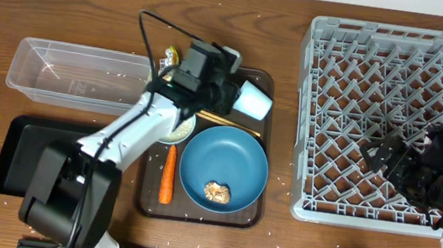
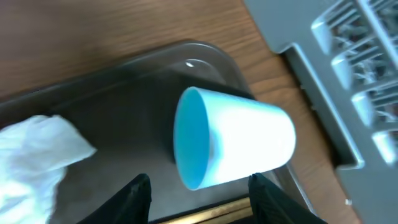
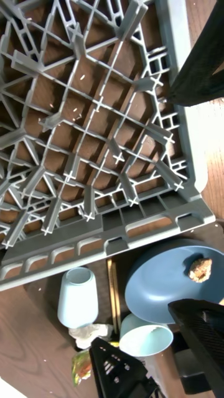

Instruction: Sort waste into correct bins and load items into the dishwasher rack

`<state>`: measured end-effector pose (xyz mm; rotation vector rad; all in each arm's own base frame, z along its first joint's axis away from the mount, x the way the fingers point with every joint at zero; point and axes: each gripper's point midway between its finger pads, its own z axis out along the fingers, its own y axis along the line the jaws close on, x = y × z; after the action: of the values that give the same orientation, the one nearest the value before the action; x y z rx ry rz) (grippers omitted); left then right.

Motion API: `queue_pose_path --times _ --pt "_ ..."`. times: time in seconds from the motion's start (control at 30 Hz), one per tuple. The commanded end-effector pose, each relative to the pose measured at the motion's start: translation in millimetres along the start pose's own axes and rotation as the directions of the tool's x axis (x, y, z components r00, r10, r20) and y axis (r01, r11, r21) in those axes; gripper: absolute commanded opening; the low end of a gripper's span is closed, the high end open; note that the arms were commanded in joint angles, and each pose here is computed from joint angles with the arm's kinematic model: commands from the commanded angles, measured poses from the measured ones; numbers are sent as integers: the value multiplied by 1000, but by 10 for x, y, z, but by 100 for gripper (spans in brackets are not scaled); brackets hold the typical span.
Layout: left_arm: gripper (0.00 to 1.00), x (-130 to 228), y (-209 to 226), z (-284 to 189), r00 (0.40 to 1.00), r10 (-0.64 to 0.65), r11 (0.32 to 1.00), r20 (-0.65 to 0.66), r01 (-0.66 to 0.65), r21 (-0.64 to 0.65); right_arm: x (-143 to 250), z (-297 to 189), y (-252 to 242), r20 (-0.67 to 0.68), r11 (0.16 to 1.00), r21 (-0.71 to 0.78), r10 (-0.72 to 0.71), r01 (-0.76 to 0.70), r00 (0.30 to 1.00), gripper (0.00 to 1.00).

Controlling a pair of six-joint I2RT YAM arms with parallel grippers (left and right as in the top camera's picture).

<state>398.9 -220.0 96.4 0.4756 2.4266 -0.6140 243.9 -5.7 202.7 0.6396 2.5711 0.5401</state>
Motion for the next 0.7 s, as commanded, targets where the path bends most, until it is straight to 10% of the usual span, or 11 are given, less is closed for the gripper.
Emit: queue_pose_path --times 0.0,0.67 --pt "54 -40 -225 -1 1000 1 982 -8 1 190 4 -17 37 -2 999 -2 -33 33 999 92" --pt "51 151 -261 268 998 27 962 -53 -12 273 36 -15 26 -14 999 1 -50 50 999 92"
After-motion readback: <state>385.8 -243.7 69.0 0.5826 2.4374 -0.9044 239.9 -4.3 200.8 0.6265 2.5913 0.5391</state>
